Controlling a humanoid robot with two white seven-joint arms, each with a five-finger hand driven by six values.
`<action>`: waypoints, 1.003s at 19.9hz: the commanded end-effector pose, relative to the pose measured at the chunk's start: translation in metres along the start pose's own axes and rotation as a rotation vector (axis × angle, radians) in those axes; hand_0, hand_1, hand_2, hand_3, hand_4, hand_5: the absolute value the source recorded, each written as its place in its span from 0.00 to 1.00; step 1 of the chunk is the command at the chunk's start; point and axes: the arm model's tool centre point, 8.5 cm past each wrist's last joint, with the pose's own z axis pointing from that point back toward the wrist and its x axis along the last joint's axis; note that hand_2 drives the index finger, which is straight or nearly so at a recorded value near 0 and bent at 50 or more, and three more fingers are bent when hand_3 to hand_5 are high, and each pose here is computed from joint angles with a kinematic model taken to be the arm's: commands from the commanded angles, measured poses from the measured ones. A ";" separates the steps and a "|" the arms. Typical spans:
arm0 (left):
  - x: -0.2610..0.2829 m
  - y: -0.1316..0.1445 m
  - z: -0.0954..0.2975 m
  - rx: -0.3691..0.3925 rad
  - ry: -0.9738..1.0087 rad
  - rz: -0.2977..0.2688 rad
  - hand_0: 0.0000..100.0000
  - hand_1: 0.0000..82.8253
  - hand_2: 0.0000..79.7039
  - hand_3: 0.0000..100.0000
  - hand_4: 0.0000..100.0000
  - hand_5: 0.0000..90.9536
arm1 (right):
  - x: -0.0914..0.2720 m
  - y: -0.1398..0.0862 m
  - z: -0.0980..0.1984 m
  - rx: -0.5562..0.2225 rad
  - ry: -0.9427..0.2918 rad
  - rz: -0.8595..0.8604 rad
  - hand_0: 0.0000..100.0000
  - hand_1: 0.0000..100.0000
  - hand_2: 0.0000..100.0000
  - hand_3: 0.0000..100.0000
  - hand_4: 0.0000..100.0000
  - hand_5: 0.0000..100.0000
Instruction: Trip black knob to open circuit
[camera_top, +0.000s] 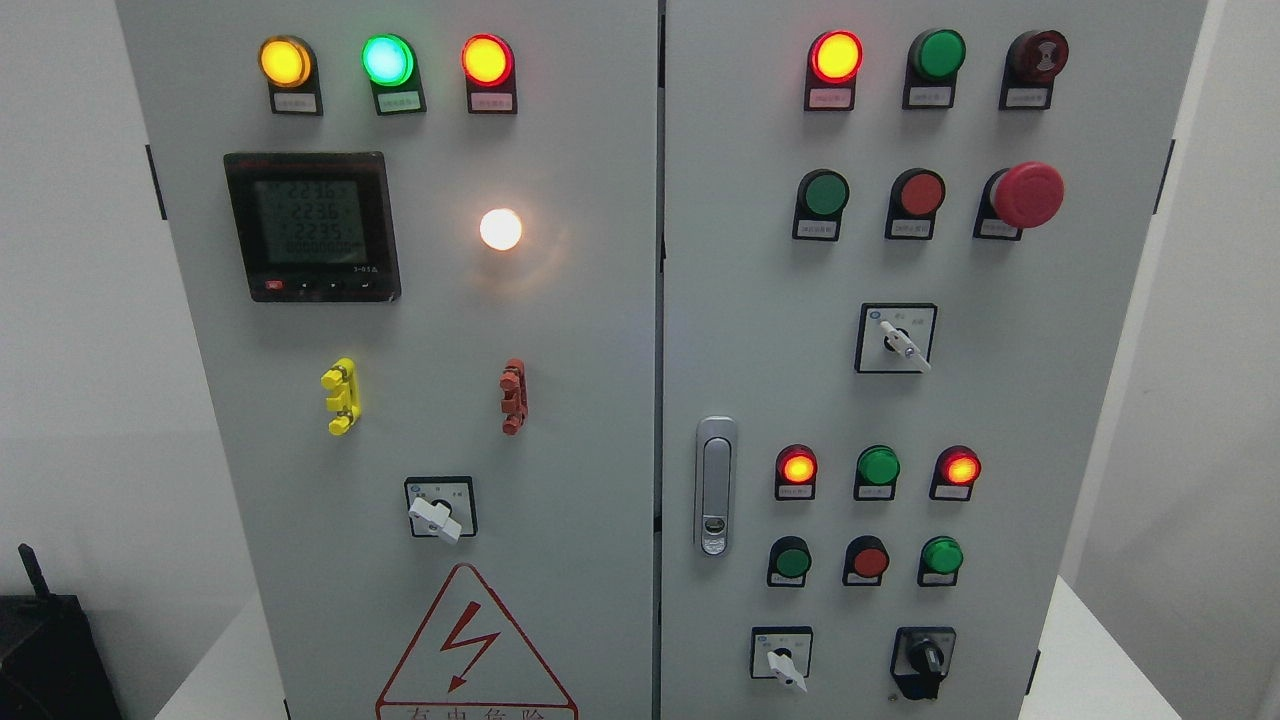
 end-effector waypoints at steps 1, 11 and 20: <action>0.006 0.001 -0.001 0.002 -0.016 -0.003 0.12 0.47 0.00 0.00 0.00 0.00 | 0.052 -0.002 0.001 -0.034 -0.266 0.050 0.00 0.08 0.00 0.03 0.00 0.00; 0.006 0.001 -0.001 0.002 -0.016 -0.001 0.12 0.47 0.00 0.00 0.00 0.00 | 0.149 0.006 0.045 -0.012 -0.729 0.223 0.00 0.03 0.00 0.11 0.07 0.03; 0.006 0.001 -0.001 0.002 -0.016 -0.001 0.12 0.47 0.00 0.00 0.00 0.00 | 0.218 0.023 0.106 -0.011 -1.077 0.280 0.00 0.00 0.00 0.14 0.09 0.07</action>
